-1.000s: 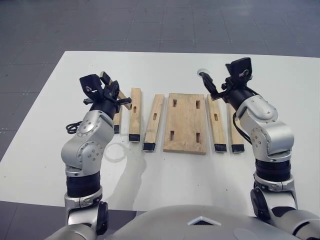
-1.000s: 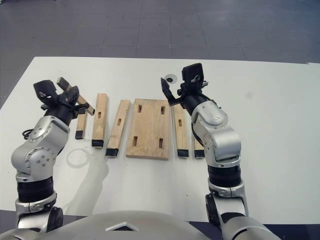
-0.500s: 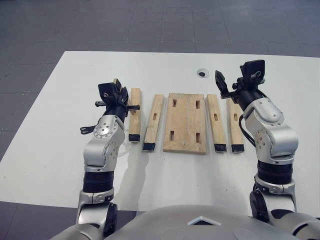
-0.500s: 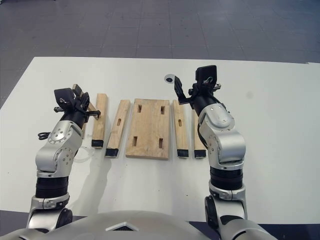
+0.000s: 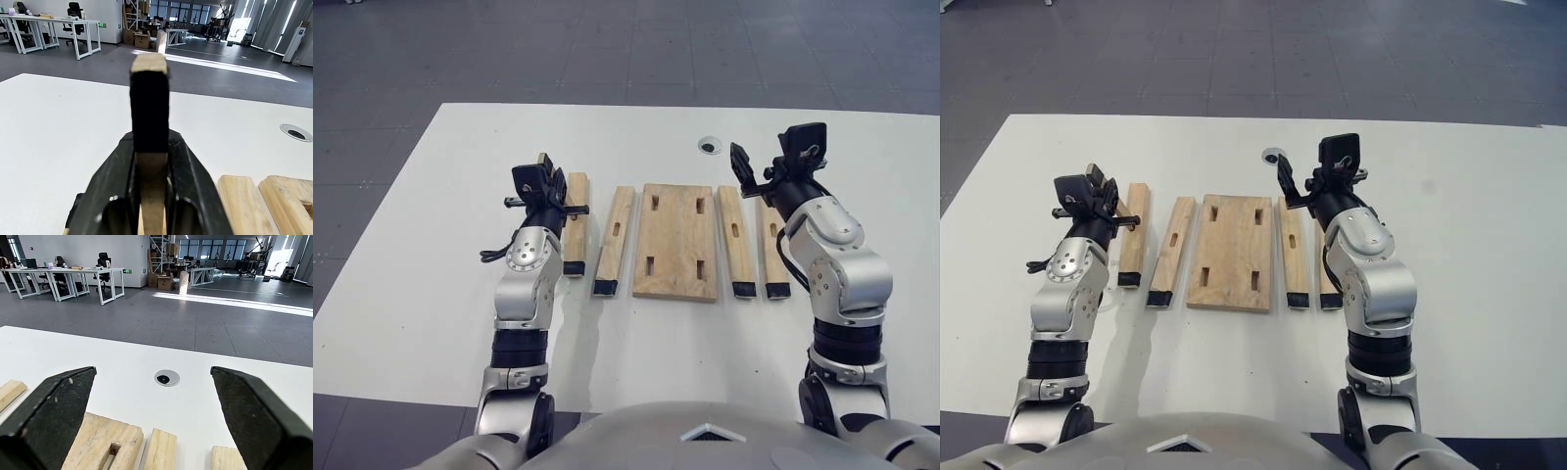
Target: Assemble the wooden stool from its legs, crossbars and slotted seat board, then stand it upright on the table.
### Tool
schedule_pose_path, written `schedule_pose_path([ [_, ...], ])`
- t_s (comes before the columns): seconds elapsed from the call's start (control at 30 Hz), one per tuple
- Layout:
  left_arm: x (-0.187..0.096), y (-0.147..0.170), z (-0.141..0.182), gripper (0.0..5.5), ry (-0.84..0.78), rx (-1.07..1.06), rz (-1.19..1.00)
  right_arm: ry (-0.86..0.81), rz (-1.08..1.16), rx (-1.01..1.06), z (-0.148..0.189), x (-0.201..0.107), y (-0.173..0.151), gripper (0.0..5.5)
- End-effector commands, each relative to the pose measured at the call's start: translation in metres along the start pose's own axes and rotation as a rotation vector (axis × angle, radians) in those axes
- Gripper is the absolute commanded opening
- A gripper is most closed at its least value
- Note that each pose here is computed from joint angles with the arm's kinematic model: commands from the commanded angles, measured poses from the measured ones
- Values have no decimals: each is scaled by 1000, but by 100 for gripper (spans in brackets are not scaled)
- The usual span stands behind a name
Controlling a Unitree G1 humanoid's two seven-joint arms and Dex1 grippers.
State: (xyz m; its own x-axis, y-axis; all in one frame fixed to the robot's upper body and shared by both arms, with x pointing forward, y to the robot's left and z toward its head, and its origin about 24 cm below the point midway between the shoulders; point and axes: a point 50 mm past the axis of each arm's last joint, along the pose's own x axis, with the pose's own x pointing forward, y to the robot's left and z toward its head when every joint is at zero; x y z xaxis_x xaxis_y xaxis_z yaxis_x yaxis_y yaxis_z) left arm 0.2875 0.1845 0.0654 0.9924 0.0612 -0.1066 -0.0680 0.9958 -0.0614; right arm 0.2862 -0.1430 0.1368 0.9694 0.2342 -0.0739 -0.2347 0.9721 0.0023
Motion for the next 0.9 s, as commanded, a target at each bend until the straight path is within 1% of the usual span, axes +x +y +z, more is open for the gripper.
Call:
schedule_pose_path([
  [0.03, -11, 4, -33, 42, 125, -8, 48, -1, -11, -5, 1, -1, 1, 431],
  [0.17, -30, 3, -50, 42, 183, -31, 71, -3, -19, -1, 1, -1, 1, 431],
  [0.33, -46, -1, -57, 42, 221, -42, 70, -3, -28, 0, 0, -2, -1, 431],
  [0.53, -44, 7, -67, 42, 191, 54, 67, -3, -25, 4, 0, 0, 0, 431],
  [0.73, -44, 11, -81, 42, 189, 50, 85, -8, -21, 5, 2, 1, 1, 431],
  [0.8, -43, 12, -82, 42, 176, 44, 98, -8, -21, 6, 2, 1, 1, 431],
  [0.9, -37, 13, -75, 42, 141, 39, 112, -9, -17, 7, 2, 1, 2, 431],
])
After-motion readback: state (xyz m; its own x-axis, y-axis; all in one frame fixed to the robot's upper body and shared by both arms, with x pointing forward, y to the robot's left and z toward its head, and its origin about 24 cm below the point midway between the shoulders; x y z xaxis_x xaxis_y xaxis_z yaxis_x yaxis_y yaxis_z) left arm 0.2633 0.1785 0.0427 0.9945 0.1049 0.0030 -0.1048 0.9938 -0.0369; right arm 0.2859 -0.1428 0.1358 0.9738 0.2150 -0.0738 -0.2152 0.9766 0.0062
